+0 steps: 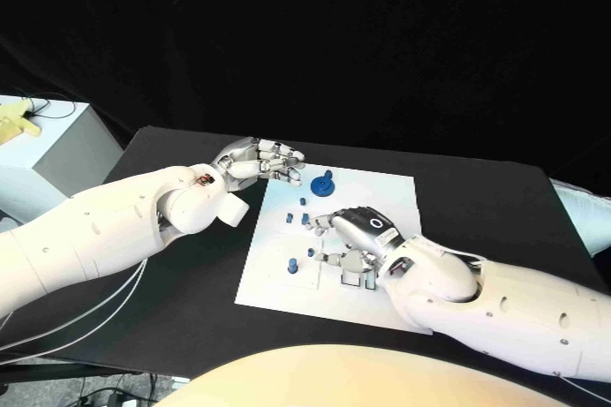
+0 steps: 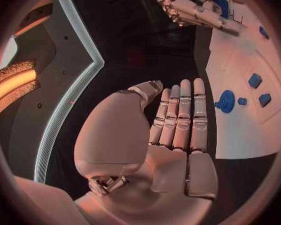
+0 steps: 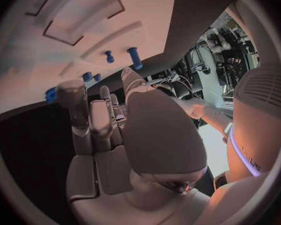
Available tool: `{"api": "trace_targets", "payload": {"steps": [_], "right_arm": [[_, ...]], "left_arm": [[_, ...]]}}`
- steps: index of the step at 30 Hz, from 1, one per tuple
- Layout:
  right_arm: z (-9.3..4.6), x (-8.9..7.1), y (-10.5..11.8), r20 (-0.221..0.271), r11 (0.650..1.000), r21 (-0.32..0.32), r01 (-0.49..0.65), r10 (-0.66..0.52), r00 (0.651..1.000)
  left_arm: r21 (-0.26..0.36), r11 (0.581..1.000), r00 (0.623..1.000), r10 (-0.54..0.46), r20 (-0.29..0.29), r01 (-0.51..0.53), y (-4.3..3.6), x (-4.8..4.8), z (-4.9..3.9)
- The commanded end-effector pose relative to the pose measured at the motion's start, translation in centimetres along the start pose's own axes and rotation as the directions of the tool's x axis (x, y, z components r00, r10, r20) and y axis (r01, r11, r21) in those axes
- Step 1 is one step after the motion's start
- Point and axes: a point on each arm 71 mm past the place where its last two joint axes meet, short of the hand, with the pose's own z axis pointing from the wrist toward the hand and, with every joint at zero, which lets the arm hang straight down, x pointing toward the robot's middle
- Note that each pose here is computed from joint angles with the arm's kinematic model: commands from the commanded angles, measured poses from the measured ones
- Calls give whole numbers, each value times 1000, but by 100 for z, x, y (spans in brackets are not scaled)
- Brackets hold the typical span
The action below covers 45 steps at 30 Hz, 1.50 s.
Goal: Assemble the parts on the task board
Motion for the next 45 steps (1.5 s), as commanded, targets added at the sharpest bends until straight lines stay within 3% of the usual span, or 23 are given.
{"api": "trace_targets", "payload": {"steps": [1, 6, 10, 14, 22, 27, 33, 45], "right_arm": [[-75, -217, -152, 53, 982, 2, -190, 189, 980], [-277, -448, -554, 36, 924, 153, -349, 348, 937], [-511, -539, -884, 24, 840, 315, -441, 458, 889], [-738, -560, -1098, -23, 785, 458, -417, 480, 877], [-1051, -561, -1208, -66, 719, 629, -296, 429, 901], [-1142, -505, -1187, -84, 688, 683, -245, 408, 909], [-1154, -407, -1145, -91, 666, 716, -210, 388, 917], [-1069, -166, -1054, -154, 677, 721, -148, 365, 918]], "left_arm": [[7, 1000, 1000, -14, -6, 14, 27, 14, -9], [22, 1000, 1000, -13, 16, 13, 59, 8, -22], [40, 999, 999, 1, 32, -3, 81, 16, -39], [49, 999, 999, 5, 38, -7, 112, 36, -60], [47, 999, 999, -3, 36, 1, 171, 82, -103], [46, 999, 999, -6, 35, 4, 177, 97, -125], [47, 999, 999, -9, 34, 8, 171, 107, -142], [46, 999, 1000, -13, 28, 12, 161, 123, -158]]}}
